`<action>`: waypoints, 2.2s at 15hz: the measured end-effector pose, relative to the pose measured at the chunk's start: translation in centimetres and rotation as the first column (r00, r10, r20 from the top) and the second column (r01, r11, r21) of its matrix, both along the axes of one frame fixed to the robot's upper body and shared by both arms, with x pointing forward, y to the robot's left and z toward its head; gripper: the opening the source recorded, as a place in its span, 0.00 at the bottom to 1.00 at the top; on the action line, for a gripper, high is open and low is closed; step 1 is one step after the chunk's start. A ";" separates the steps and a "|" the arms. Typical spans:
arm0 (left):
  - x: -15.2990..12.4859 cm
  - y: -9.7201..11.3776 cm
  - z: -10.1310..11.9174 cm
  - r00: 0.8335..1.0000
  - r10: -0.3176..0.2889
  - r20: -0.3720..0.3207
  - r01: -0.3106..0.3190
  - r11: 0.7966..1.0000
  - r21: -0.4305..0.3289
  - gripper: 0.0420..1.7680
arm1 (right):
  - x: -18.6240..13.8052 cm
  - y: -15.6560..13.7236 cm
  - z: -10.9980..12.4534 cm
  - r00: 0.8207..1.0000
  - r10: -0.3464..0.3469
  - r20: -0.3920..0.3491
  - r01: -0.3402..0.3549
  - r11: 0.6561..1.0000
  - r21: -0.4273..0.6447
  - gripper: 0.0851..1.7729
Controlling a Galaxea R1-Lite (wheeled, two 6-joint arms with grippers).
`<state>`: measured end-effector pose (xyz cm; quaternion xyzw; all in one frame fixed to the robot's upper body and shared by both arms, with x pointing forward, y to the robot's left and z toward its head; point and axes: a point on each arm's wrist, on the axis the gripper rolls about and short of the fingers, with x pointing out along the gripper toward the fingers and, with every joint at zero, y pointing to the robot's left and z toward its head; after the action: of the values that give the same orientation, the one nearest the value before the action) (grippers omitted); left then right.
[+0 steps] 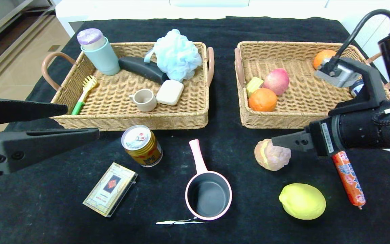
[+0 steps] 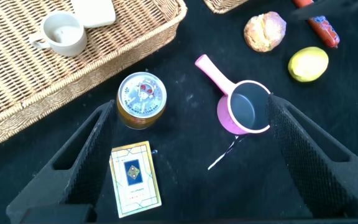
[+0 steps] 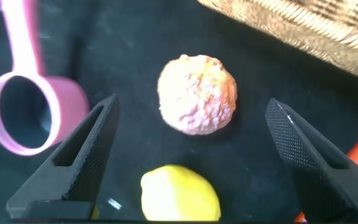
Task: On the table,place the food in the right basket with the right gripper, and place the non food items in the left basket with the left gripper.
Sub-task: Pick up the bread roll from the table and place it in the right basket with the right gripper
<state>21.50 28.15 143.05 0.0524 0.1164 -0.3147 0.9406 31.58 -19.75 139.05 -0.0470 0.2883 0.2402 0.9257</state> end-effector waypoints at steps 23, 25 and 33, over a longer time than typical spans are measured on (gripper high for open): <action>0.3 -0.1 -0.2 1.000 -0.004 -0.012 0.004 1.000 0.004 0.97 | 5.1 3.8 -5.6 0.985 -0.134 -0.112 0.117 0.983 -0.145 0.96; 0.3 -0.1 -0.2 1.000 -0.003 -0.012 0.003 1.000 0.004 0.97 | 5.0 3.9 -5.7 0.985 -0.130 -0.116 0.112 0.983 -0.148 0.77; 0.3 -0.1 -0.3 1.000 -0.004 -0.015 0.004 1.000 0.006 0.97 | 4.9 3.7 -5.7 0.984 -0.129 -0.119 0.111 0.983 -0.147 0.48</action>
<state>21.84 28.02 142.74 0.0530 0.1245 -0.3166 0.9389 36.52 -16.01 133.33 -0.0788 0.3657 0.1656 0.9125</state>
